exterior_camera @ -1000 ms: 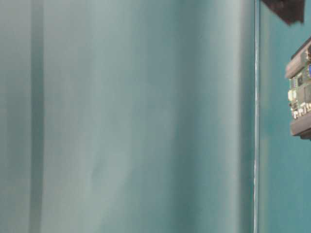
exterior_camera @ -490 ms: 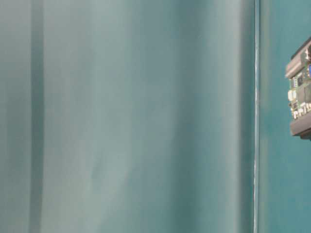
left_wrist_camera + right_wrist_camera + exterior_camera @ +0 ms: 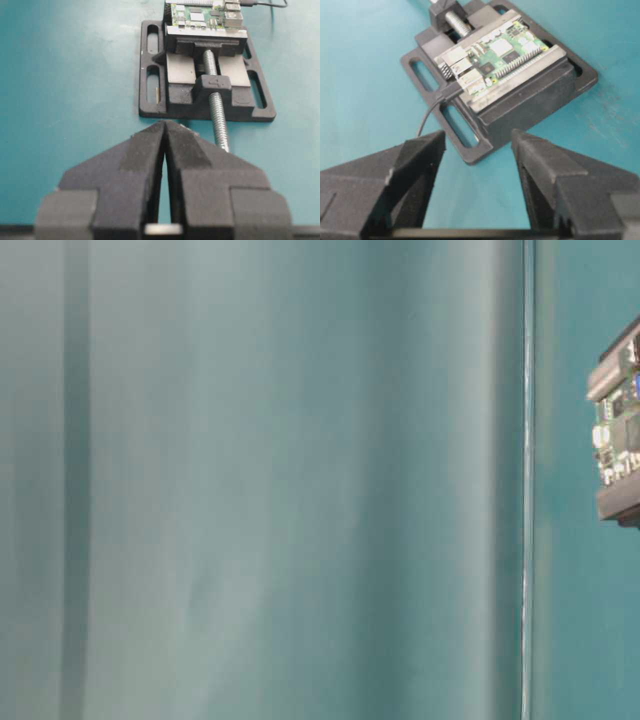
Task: Insert the USB into the fixed PCB.
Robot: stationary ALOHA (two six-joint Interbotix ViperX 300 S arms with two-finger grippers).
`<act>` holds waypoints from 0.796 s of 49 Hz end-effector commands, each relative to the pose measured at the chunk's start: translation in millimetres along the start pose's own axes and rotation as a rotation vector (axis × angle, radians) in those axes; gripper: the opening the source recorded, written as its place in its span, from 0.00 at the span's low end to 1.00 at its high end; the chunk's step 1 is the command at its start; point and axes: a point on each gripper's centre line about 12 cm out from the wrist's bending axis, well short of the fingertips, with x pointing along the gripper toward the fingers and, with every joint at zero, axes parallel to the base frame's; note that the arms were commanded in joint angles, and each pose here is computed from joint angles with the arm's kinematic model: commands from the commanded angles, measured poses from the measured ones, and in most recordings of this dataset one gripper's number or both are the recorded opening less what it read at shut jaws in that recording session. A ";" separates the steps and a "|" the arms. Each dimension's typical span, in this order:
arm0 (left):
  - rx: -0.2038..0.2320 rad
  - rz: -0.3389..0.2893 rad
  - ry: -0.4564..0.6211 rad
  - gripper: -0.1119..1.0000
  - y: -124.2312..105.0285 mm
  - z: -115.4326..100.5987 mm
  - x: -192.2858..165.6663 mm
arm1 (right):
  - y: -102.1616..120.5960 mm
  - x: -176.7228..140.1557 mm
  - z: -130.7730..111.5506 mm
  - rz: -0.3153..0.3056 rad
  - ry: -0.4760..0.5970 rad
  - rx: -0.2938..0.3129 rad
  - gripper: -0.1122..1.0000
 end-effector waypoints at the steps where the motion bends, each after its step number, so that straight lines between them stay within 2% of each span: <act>1: 0.007 0.001 -0.025 0.10 -0.5 11.1 -0.6 | -4.6 -3.9 9.3 0.022 -0.027 -0.008 0.66; 14: 0.006 0.000 -0.026 0.10 -0.6 11.8 -0.7 | -21.2 -18.3 21.1 0.069 -0.066 -0.092 0.66; 27: 0.007 0.001 -0.025 0.10 -0.5 11.1 -0.6 | -25.9 -33.1 5.7 0.158 0.006 -0.151 0.66; 39: 0.006 0.000 -0.025 0.10 -0.5 11.1 -0.6 | -31.4 -47.8 -0.3 0.219 -0.059 -0.235 0.66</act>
